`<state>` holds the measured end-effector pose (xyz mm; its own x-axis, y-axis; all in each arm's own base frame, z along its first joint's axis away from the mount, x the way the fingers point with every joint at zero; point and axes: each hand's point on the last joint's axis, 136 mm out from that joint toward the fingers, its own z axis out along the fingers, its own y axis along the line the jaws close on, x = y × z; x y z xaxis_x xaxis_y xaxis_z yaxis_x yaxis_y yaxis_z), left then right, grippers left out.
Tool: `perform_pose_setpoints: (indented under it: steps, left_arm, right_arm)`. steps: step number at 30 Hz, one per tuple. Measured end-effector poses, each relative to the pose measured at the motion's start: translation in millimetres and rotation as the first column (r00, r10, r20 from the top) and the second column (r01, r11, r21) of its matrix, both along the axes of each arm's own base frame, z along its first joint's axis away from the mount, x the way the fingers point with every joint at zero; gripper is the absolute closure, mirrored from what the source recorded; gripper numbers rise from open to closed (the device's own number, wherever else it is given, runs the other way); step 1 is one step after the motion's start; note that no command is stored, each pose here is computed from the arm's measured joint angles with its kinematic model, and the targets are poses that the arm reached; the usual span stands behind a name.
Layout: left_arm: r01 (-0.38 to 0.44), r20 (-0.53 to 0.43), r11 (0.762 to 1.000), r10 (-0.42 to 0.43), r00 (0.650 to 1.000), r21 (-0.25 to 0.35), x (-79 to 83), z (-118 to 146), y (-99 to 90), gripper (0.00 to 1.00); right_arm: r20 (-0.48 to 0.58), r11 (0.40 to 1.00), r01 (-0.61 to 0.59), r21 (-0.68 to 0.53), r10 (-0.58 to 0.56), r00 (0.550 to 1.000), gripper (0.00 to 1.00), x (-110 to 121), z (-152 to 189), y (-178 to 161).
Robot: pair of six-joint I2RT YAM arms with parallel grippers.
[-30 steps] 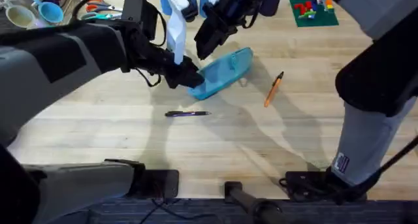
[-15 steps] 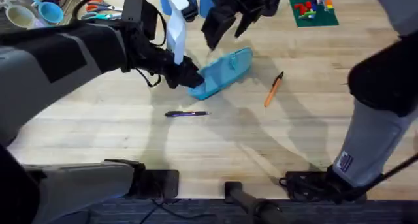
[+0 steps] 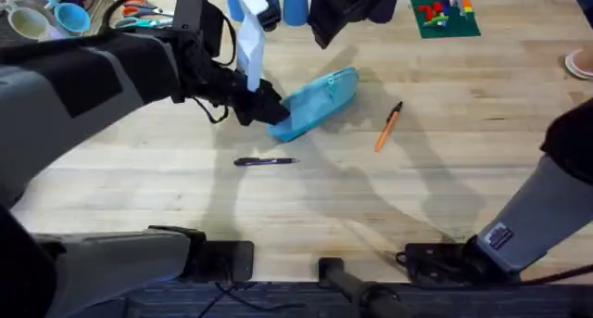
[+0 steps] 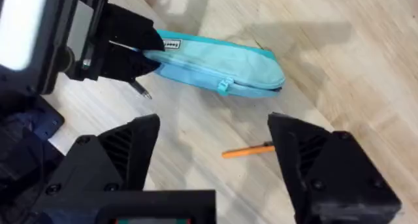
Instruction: Unzip the bag, pick up the pens from the table one at a time and place them inside, then zip the bag closed.
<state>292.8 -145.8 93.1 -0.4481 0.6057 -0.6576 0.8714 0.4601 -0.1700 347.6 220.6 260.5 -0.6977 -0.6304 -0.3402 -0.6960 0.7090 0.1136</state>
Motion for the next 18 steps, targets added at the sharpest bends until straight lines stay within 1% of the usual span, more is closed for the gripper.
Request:
perform_pose_setpoints:
  steps: [18]
  left_arm:
    - [0.000,0.000,1.000,0.000,1.000,0.000,0.0,0.0,0.0,0.959]
  right_arm:
    - [0.007,1.000,0.006,-0.006,-0.006,1.000,0.004,-1.9,3.7,-3.8]
